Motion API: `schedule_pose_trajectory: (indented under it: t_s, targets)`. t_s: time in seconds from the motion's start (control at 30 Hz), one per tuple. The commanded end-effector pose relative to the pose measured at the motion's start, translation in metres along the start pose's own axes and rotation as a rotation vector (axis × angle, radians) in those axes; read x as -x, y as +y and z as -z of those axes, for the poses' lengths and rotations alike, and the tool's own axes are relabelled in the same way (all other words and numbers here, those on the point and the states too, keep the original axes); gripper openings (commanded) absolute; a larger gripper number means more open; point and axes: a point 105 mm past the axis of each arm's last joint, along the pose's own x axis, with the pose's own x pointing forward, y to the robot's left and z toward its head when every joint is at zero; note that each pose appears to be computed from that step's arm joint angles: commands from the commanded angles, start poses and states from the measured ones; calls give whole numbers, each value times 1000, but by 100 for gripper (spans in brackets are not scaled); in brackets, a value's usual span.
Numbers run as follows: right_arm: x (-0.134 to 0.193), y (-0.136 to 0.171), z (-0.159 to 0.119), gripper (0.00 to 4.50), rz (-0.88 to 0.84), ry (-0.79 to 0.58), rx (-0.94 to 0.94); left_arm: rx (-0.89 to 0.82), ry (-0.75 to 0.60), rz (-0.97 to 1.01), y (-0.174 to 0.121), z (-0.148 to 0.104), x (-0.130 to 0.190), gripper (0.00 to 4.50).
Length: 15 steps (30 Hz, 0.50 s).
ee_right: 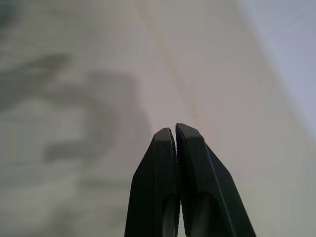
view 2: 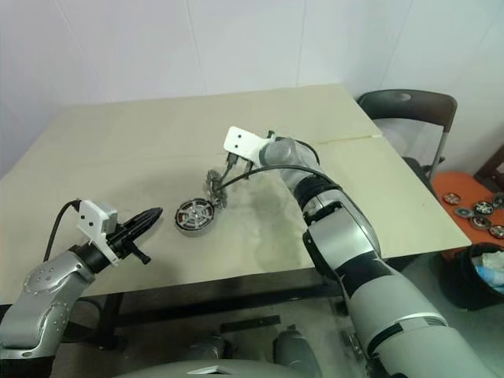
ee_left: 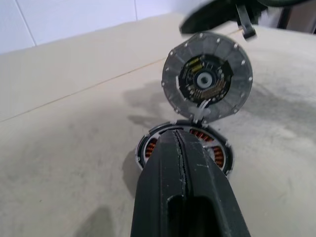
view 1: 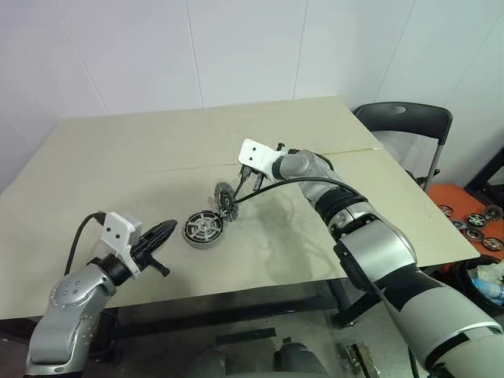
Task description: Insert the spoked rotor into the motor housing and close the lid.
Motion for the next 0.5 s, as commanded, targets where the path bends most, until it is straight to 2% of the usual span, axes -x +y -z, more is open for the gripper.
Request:
schedule_pose_trajectory:
  t_s: [0.03,0.2,0.4,0.5]
  targets:
    - [5,3,-14,16,-80,-91,-102,25,-36,-15,9,-8,9,0]
    - [7,8,-19,16,-139,-129,-181,26,-30,-22,12,-6,12,0]
    - [12,18,-50,16,-285,-271,-347,21,-27,-25,11,-8,9,0]
    - [14,26,-51,16,-336,-268,-346,17,-27,-24,9,-11,7,0]
